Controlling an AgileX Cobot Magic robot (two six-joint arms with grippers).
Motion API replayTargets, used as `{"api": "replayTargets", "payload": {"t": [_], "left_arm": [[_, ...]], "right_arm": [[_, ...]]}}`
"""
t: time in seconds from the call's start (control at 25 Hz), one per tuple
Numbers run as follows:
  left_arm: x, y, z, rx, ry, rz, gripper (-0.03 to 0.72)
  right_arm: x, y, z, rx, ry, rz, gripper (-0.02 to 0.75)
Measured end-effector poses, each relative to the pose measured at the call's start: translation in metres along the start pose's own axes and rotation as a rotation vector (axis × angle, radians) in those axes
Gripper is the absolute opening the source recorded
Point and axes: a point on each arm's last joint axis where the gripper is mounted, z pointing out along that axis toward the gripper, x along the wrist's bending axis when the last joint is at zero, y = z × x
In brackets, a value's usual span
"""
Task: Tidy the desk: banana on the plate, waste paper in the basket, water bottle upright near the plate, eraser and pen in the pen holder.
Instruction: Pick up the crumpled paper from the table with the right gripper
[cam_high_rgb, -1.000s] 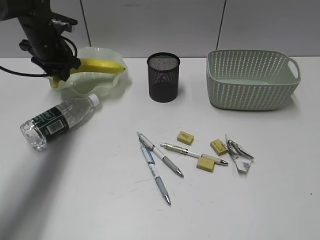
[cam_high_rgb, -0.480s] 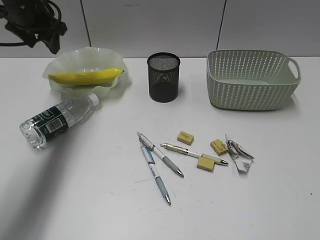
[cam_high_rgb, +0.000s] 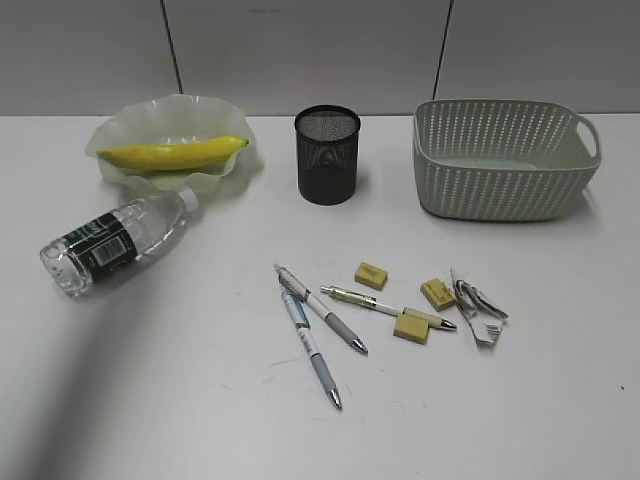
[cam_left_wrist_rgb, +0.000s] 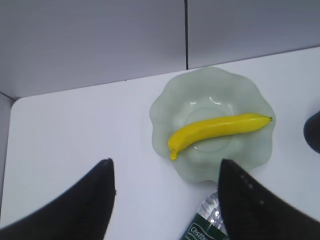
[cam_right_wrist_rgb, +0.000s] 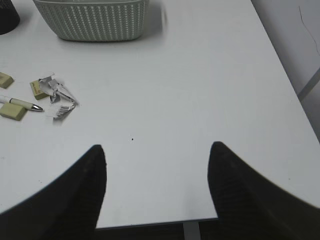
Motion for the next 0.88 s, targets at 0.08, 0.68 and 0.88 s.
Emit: {"api": "replayTargets", "payload": {"t": [0.08, 0.68, 0.88], "left_arm": [[0.004, -0.007, -0.033, -0.044, 0.000, -0.015, 0.486], [0.017, -0.203, -0.171, -0.100, -0.005, -0.097, 0.486], [0.017, -0.281, -0.177, -0.142, -0.007, -0.104, 0.486]], "right_arm": [[0.000, 0.000, 0.000, 0.000, 0.000, 0.000, 0.507], [0.000, 0.000, 0.000, 0.000, 0.000, 0.000, 0.507], [0.000, 0.001, 0.001, 0.008, 0.000, 0.000, 0.507]]}}
